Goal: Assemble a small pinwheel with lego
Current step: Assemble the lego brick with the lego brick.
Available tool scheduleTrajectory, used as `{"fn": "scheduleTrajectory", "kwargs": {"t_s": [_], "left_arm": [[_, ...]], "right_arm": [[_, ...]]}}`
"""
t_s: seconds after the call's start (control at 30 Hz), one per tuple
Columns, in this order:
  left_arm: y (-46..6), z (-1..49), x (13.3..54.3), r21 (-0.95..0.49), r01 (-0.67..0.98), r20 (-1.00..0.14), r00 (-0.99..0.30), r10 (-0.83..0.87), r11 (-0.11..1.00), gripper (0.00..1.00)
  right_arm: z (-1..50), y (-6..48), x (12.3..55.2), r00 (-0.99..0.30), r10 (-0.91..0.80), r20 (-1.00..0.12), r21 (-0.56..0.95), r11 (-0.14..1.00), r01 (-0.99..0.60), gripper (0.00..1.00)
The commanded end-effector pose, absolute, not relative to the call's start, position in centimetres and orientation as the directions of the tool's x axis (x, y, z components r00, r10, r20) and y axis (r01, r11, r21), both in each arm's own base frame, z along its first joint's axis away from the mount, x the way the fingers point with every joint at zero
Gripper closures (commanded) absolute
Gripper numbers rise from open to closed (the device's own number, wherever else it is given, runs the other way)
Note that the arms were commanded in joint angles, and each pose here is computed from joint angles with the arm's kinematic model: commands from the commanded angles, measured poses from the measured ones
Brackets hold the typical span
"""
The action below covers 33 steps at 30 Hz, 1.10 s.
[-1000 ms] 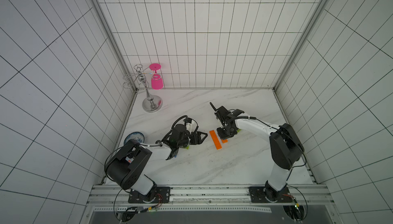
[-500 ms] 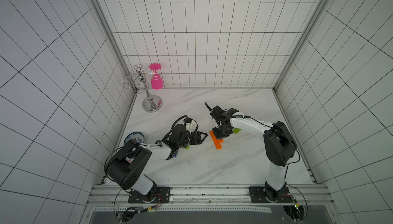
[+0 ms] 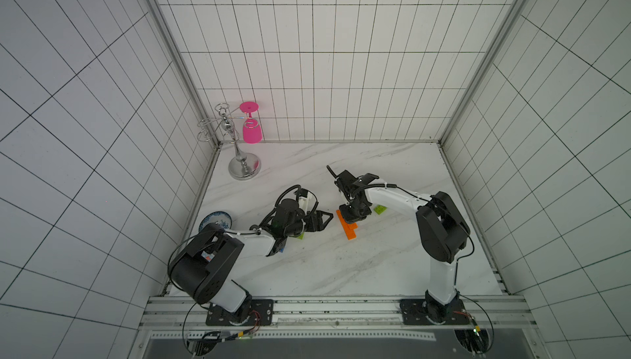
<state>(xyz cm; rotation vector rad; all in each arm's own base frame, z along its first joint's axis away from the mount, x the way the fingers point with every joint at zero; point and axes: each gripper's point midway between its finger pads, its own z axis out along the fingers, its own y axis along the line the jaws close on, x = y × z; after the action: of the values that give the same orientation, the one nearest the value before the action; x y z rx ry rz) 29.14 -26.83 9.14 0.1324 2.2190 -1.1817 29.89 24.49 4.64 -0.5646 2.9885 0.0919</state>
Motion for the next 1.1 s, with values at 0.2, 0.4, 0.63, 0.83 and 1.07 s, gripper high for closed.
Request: {"fn": "scheduleTrajectory", "kwargs": {"t_s": [0.2,0.4,0.63,0.83,1.07], "left_arm": [[-26.8,9.8,29.2,-0.720,0.378,-0.577,-0.792,-0.200,0.582,0.21],[-26.8,9.8,29.2,-0.720,0.378,-0.577,-0.793,-0.199,0.582,0.21],[-26.8,9.7,29.2,-0.720,0.378,-0.577,-0.792,-0.199,0.582,0.21],[-26.8,9.8,29.2,-0.720,0.379,-0.578,-0.792,-0.199,0.581,0.21],[-26.7,9.8,29.2,-0.720,0.379,-0.579,-0.790,-0.201,0.582,0.21]], "right_arm": [[5.3,25.5,30.8,-0.925,-0.358,-0.126,0.034,0.931,-0.364,0.74],[4.7,25.3,30.7,-0.926,-0.361,-0.112,0.024,0.931,-0.365,0.74],[4.3,24.8,30.3,-0.927,-0.361,-0.099,0.006,0.932,-0.363,0.74],[3.5,24.4,29.8,-0.931,-0.354,-0.086,-0.017,0.935,-0.354,0.74],[3.3,24.4,29.4,-0.932,-0.353,-0.084,-0.033,0.935,-0.352,0.74]]}}
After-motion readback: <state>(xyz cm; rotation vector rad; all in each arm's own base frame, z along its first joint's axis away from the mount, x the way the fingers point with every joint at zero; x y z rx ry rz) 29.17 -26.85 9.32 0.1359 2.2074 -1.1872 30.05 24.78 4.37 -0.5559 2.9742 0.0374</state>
